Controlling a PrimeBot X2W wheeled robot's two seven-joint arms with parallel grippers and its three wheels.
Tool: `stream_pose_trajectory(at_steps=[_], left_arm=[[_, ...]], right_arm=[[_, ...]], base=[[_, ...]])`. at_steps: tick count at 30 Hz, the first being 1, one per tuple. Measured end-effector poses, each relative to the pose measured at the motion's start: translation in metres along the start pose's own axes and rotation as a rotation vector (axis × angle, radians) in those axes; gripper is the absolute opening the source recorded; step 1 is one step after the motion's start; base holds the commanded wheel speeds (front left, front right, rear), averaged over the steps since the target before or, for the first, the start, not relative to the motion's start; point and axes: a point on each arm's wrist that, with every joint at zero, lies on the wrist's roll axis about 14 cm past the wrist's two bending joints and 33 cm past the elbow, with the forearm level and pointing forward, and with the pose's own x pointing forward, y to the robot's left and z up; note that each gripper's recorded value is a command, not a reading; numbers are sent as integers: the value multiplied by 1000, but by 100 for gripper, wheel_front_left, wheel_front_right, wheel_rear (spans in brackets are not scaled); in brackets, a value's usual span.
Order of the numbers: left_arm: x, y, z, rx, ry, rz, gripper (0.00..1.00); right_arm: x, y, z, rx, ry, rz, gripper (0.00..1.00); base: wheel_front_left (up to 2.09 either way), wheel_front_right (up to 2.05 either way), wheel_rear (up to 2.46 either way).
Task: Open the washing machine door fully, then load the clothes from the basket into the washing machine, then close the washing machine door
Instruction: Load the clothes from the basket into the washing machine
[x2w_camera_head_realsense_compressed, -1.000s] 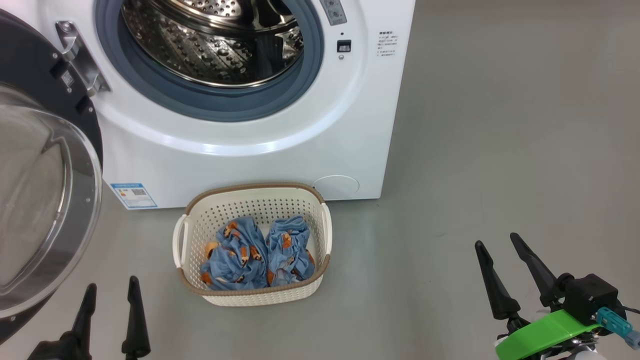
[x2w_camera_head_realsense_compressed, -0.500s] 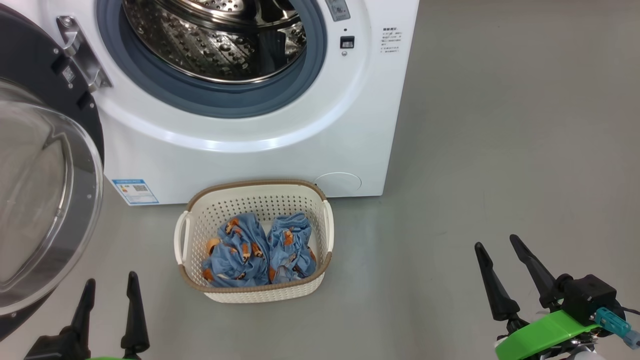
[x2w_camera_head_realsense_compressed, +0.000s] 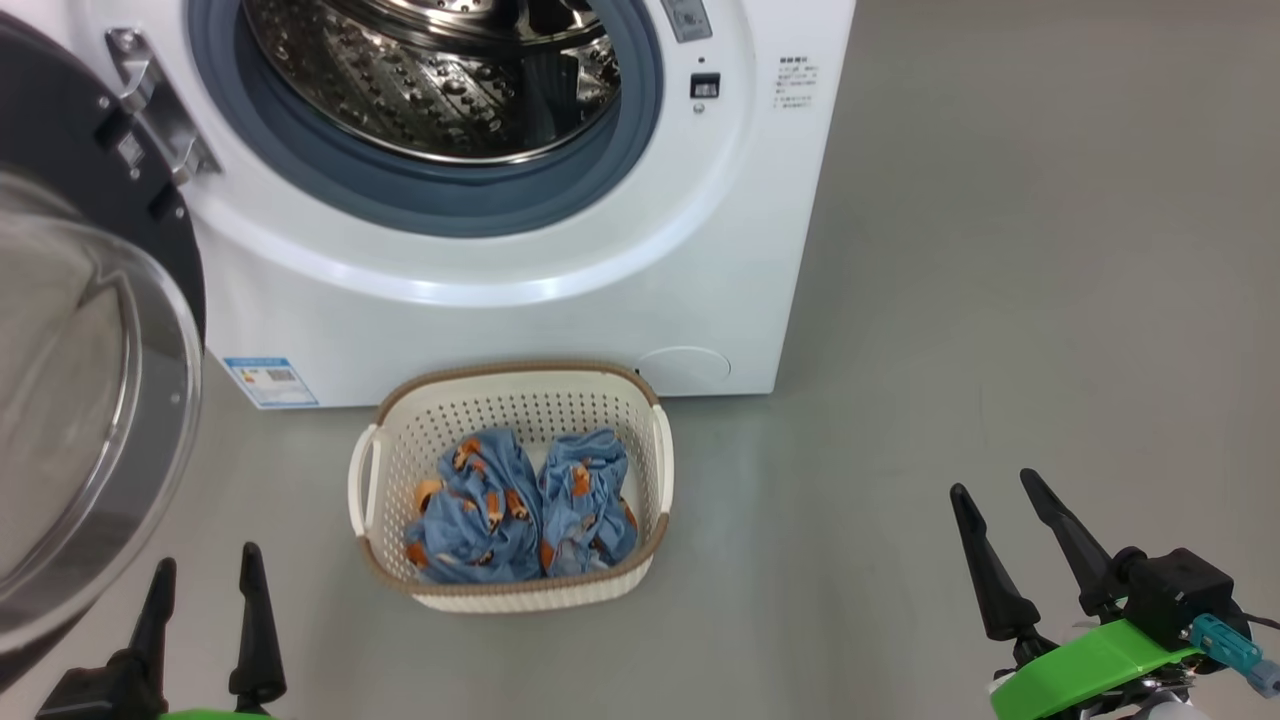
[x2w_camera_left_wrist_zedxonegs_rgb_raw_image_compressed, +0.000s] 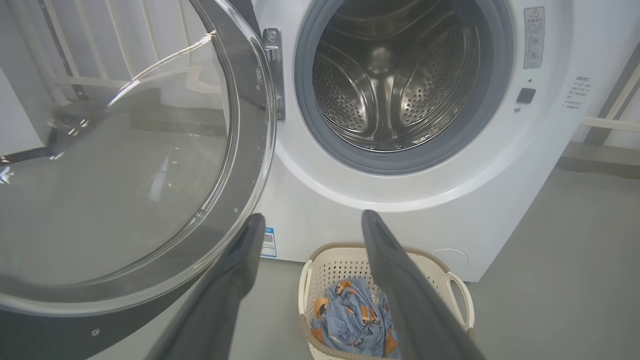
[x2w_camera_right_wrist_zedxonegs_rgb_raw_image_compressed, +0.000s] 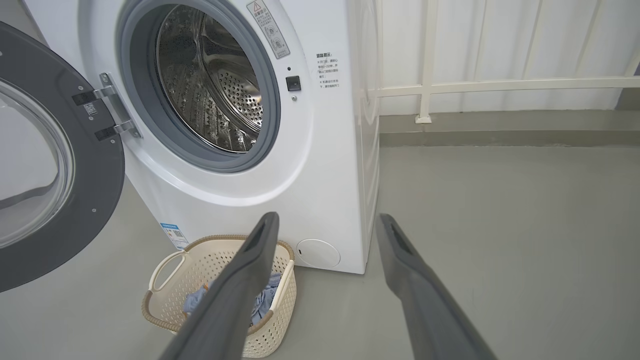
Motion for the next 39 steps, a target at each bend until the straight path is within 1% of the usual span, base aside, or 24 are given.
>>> stream_pose_trajectory(at_steps=[6,11,16,21,39], left_arm=[[-1,4,-3,1,10,13,100],[7,9,4,2,-15,29,100],[10,7,7,5,-26,25,100],[11,5,9,5,-31,18,100],[12,-7,13,-3,-45,-18,100]], right_arm=[[2,2,-3,2,7,6,100],[5,2,-4,3,10,8,100],[10,1,-2,2,3,9,100],[10,0,-3,2,5,7,100],[6,-2,0,1,-3,-2,100]], base=[[190,-190,0],[195,-195,0],[116,-116,0],[47,-47,0],[0,0,0]])
